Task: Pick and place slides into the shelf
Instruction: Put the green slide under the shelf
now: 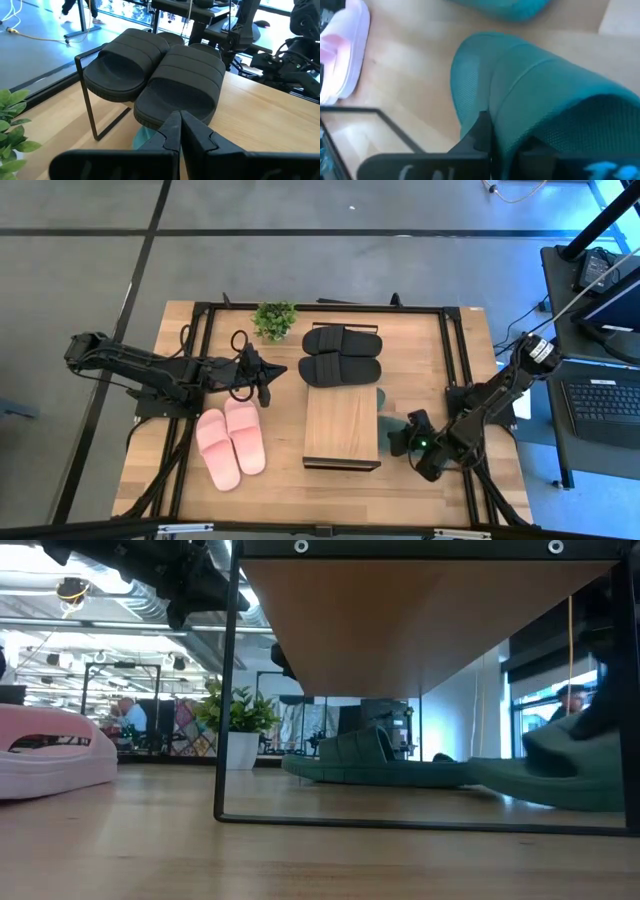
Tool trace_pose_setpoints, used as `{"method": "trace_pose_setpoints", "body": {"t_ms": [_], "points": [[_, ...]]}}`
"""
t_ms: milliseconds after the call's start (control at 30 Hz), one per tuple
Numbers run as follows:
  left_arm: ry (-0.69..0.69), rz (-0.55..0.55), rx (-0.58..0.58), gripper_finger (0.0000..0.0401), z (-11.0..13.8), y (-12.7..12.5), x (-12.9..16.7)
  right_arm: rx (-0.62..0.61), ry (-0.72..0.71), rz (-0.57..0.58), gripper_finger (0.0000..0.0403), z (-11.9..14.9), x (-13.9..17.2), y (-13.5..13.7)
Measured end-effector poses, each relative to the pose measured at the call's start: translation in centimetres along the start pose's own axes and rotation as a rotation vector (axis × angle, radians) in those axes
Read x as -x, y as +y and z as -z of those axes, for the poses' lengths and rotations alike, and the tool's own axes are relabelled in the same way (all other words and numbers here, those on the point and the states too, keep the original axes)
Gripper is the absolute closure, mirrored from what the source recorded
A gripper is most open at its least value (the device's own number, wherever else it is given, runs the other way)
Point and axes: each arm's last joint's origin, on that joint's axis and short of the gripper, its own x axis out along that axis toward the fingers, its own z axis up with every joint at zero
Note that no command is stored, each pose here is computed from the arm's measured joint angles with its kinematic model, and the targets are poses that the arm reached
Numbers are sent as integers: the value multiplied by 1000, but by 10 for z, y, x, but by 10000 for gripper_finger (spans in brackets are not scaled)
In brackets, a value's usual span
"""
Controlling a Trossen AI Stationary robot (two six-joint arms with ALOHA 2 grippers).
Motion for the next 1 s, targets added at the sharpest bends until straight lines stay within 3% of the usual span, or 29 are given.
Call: {"method": "trace_pose_setpoints", "body": {"t_ms": [1000], "points": [[6, -4, -5, 397, 1, 0, 0, 115, -103, 183, 389, -66, -46, 12]]}}
